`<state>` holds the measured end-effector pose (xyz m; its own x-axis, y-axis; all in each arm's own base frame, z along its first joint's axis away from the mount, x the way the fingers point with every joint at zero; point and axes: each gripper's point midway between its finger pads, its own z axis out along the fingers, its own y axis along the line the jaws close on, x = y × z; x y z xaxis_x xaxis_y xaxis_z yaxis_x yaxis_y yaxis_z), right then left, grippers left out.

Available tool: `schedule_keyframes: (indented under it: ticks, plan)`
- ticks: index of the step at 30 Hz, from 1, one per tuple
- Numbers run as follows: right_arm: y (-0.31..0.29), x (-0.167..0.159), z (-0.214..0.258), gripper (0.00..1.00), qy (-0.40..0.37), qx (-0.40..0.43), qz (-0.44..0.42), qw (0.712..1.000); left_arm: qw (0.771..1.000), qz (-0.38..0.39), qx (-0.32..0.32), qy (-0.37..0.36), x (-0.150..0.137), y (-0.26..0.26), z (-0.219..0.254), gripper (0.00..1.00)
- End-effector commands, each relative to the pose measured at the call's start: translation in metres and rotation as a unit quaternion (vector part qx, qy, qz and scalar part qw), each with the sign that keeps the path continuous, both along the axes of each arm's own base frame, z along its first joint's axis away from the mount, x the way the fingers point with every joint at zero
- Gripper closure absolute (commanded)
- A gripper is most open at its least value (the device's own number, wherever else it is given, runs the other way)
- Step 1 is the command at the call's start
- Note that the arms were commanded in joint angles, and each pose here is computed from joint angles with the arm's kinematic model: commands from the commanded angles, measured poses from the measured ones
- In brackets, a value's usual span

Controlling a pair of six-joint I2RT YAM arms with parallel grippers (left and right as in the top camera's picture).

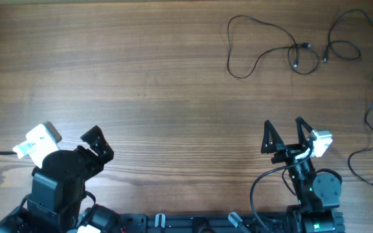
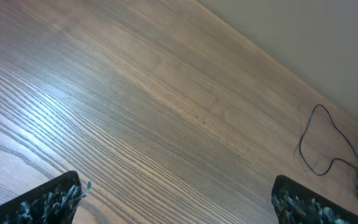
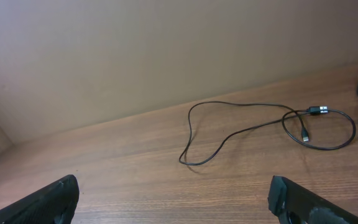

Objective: Untangle cables

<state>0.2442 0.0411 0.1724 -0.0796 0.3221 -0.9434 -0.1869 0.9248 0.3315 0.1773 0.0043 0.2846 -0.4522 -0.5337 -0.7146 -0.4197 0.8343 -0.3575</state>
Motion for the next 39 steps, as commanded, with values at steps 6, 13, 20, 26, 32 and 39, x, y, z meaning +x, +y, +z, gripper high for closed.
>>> schedule_keyframes:
  ticks: [6,13,20,26,32,39]
  plan:
    - [-0.003,0.0,0.003,0.0,-0.008,0.004,-0.01,1.0,1.0,0.004,-0.004,-0.001,0.0,0.0,0.0,0.0]
    - [-0.004,0.0,0.004,0.0,-0.01,0.004,-0.011,1.0,1.0,0.004,-0.004,-0.001,0.0,0.0,0.0,0.0]
    - [-0.023,0.002,0.004,0.0,-0.025,-0.104,-0.049,0.993,1.0,0.004,-0.004,-0.001,0.0,0.0,0.0,0.0]
    - [-0.024,0.002,0.003,0.0,-0.038,-0.193,-0.049,0.979,1.0,0.004,-0.004,-0.001,0.0,0.0,0.0,0.0]
    - [-0.025,0.002,0.003,0.0,-0.039,-0.203,-0.052,0.977,1.0,0.004,-0.004,-0.001,0.0,0.0,0.0,0.0]
    - [-0.025,0.002,0.004,0.0,-0.04,-0.203,-0.053,0.977,1.0,0.004,-0.004,-0.001,0.0,0.0,0.0,0.0]
